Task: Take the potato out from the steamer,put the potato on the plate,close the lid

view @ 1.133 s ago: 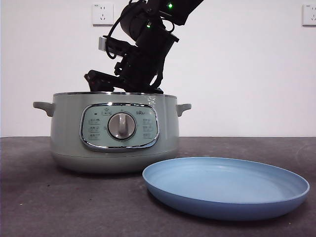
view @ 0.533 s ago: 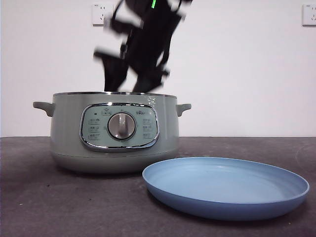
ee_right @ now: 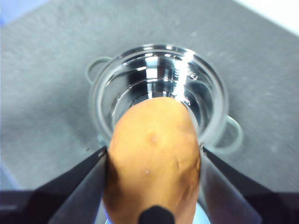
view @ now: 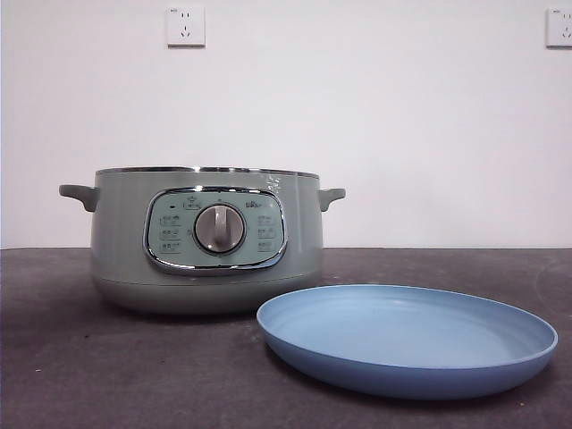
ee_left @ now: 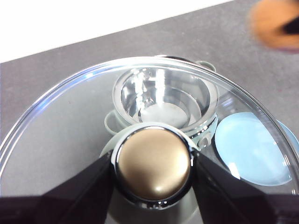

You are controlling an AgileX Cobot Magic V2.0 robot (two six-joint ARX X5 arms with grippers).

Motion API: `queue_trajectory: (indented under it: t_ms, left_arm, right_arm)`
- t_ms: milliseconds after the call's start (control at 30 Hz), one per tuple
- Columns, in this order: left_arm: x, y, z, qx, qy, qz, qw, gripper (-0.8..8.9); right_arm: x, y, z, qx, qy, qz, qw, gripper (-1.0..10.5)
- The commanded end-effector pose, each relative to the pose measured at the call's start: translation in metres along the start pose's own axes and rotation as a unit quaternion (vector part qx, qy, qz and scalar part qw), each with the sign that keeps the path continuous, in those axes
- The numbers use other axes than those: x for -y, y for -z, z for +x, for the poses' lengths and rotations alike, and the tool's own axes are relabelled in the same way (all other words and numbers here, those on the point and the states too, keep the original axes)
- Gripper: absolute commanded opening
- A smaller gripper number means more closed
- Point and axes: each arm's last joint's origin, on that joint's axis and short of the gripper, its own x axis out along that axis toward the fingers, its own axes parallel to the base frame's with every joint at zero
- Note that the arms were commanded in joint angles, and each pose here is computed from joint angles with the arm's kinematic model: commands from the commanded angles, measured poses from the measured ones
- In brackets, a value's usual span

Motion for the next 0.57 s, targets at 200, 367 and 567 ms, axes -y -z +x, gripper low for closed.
queue_trajectory:
  t_ms: [200, 367, 567]
  left_arm:
    - [0.001, -0.008, -0.008, 0.049, 0.024, 0.009, 0.998, -0.09]
    - [0.001, -0.008, -0.008, 0.049, 0.024, 0.009, 0.998, -0.09]
    - [0.001, -0.008, -0.008, 0.048, 0.024, 0.009, 0.999, -0.09]
  right_arm:
    - [-0.005, 0.049, -0.042, -0.008, 0.028, 0.022, 0.999, -0.2]
    - [-0.008, 0.087, -0.05, 0.004, 0.041, 0.038, 0.998, -0.2]
    - [-0.011, 0.13, -0.033, -0.012, 0.039, 0.061, 0.997, -0.2]
